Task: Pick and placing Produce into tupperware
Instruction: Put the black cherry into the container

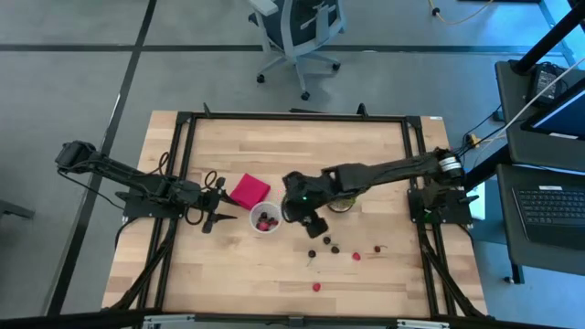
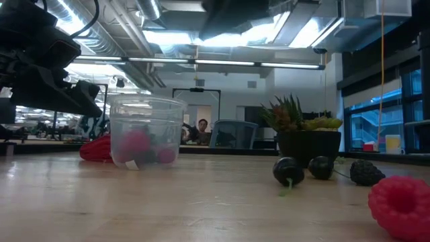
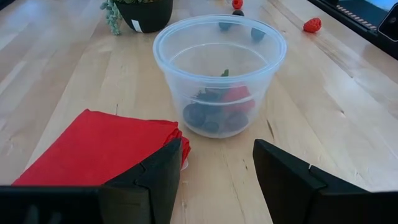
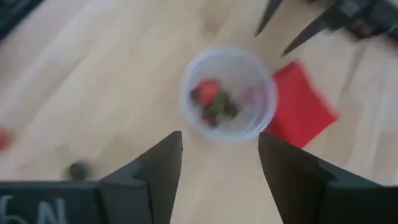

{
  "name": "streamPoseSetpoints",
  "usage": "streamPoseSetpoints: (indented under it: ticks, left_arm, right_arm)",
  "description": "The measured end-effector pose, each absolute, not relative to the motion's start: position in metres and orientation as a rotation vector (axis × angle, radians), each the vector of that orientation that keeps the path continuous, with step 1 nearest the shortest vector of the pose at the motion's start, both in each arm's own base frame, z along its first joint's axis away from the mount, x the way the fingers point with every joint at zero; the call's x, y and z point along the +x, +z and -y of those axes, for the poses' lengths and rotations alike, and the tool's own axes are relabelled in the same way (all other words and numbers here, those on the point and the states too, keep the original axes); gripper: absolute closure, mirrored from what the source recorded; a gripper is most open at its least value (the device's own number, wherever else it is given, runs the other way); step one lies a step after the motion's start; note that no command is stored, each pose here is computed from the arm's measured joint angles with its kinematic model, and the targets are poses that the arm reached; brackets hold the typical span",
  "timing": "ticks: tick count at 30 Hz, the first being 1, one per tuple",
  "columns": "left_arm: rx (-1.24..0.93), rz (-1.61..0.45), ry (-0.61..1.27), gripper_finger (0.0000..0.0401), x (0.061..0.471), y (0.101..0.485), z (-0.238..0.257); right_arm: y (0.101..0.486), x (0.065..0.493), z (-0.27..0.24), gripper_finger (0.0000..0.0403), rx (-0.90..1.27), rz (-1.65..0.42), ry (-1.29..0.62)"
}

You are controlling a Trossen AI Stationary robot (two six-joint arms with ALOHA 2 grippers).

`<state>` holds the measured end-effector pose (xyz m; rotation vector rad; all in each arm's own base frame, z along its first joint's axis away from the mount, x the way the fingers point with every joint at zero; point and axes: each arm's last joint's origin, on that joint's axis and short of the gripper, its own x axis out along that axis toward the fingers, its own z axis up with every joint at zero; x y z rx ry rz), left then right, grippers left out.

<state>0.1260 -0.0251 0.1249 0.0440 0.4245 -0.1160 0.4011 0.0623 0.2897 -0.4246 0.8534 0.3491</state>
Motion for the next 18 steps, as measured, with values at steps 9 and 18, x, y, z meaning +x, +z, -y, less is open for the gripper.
streamPoseSetpoints:
  ticks: [9,18]
  left_arm:
    - [0.043,-0.426,-0.117,0.0209,0.126,0.125,0.025]
    - [0.042,-0.426,-0.120,0.0209,0.126,0.125,0.025]
  right_arm:
    - [0.277,0.374,-0.114,0.0189,-0.315,-1.057,0.484]
    - [0.218,0.366,-0.154,0.0189,-0.486,-1.022,0.401]
